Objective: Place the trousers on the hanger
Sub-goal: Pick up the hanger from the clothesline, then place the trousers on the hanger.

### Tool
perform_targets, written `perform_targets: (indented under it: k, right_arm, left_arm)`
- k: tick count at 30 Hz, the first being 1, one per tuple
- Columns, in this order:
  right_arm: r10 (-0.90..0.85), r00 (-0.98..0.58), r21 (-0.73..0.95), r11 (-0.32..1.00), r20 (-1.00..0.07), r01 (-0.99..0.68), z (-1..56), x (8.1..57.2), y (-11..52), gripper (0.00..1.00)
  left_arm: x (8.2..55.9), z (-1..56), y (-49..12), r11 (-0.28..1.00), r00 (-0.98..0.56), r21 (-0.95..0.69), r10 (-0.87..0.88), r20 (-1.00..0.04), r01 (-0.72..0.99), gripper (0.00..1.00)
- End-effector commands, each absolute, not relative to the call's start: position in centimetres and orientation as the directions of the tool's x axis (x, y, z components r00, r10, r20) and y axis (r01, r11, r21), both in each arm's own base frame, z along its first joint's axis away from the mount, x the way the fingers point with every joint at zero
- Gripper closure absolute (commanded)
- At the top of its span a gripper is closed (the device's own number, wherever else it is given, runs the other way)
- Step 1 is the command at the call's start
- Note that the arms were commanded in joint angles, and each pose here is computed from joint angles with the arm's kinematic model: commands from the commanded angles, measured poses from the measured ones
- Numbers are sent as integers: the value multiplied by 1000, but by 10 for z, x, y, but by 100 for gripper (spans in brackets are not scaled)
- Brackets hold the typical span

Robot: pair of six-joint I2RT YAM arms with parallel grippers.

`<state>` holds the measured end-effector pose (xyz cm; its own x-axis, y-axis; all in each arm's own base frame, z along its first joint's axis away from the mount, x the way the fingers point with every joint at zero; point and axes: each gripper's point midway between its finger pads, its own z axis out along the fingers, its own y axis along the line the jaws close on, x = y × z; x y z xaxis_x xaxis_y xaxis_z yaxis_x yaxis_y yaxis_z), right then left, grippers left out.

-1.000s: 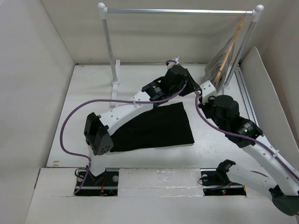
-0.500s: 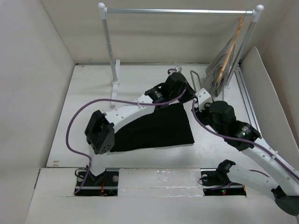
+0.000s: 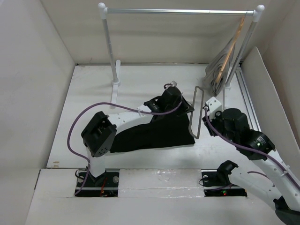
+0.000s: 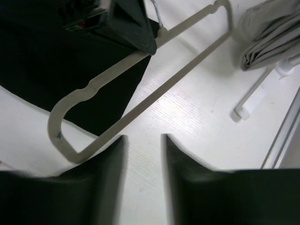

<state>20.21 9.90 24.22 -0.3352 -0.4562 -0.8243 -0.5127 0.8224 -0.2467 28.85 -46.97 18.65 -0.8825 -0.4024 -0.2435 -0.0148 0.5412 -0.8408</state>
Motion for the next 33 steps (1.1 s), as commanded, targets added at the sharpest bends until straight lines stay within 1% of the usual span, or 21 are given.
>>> perform_targets:
  k: [1, 2, 4, 5, 7, 8, 9, 10, 11, 13, 14, 15, 16, 22, 25, 26, 27, 30, 33]
  right_arm:
    - [-451, -360, -205, 809, -816, -550, 242, 202, 103, 67]
    - [-454, -373, -185, 799, -809, -571, 232, 205, 109, 79]
    - [-446, -392, -173, 808, -805, -564, 224, 213, 107, 100]
    - [-427, -371, -149, 797, -825, -585, 227, 219, 115, 100]
    - [-424, -379, -132, 790, -823, -598, 217, 230, 118, 100]
    - [-387, -367, -99, 790, -846, -606, 219, 241, 119, 100]
    - [-385, -409, -63, 787, -827, -614, 201, 248, 119, 100]
    - [-375, -416, -36, 777, -828, -628, 195, 254, 119, 100]
    - [-329, -405, 4, 772, -853, -635, 196, 265, 118, 100]
    - [-305, -456, 75, 760, -836, -645, 171, 273, 117, 100]
    - [-281, -427, 97, 731, -859, -676, 173, 280, 124, 100]
    - [-265, -437, 115, 733, -860, -670, 167, 286, 120, 99]
    - [-274, -450, 133, 715, -850, -687, 157, 291, 124, 96]
    - [-264, -460, 158, 703, -848, -693, 147, 310, 130, 93]
    - [-263, -467, 179, 683, -844, -708, 134, 314, 140, 88]
    - [-259, -464, 185, 674, -847, -715, 130, 316, 142, 86]
    - [-261, -495, 213, 670, -829, -711, 116, 316, 143, 81]
    - [-265, -529, 228, 686, -806, -691, 95, 319, 141, 78]
    - [-259, -535, 223, 703, -804, -676, 89, 325, 139, 77]
  left_arm:
    - [282, 234, -464, 423, -852, -905, -462, -247, 33, 100]
    - [280, 225, -462, 412, -852, -911, -471, -229, 17, 100]
    - [280, 214, -464, 410, -856, -912, -469, -218, 7, 100]
    - [281, 206, -464, 434, -856, -901, -459, -237, 17, 100]
    - [291, 190, -463, 488, -839, -873, -473, -270, 6, 100]
    - [293, 185, -462, 493, -833, -870, -480, -276, 3, 100]
    - [292, 172, -457, 500, -828, -866, -494, -265, -21, 100]
    - [291, 169, -456, 491, -827, -871, -500, -257, -26, 100]
    - [295, 162, -452, 488, -806, -872, -531, -263, -37, 100]
    - [293, 152, -452, 487, -801, -872, -544, -250, -59, 100]
    - [294, 148, -451, 491, -796, -869, -550, -253, -64, 100]
    - [297, 138, -449, 506, -786, -859, -561, -260, -77, 100]
    - [292, 133, -451, 517, -791, -852, -552, -264, -77, 100]
    - [287, 100, -455, 529, -790, -840, -563, -242, -119, 100]
    - [289, 87, -454, 552, -776, -824, -574, -260, -132, 100]
    - [290, 84, -453, 555, -773, -819, -580, -258, -143, 100]
    - [290, 75, -452, 564, -770, -811, -584, -258, -157, 100]
    - [290, 61, -448, 573, -764, -797, -596, -247, -189, 100]
    - [289, 55, -444, 576, -759, -792, -604, -244, -204, 100]
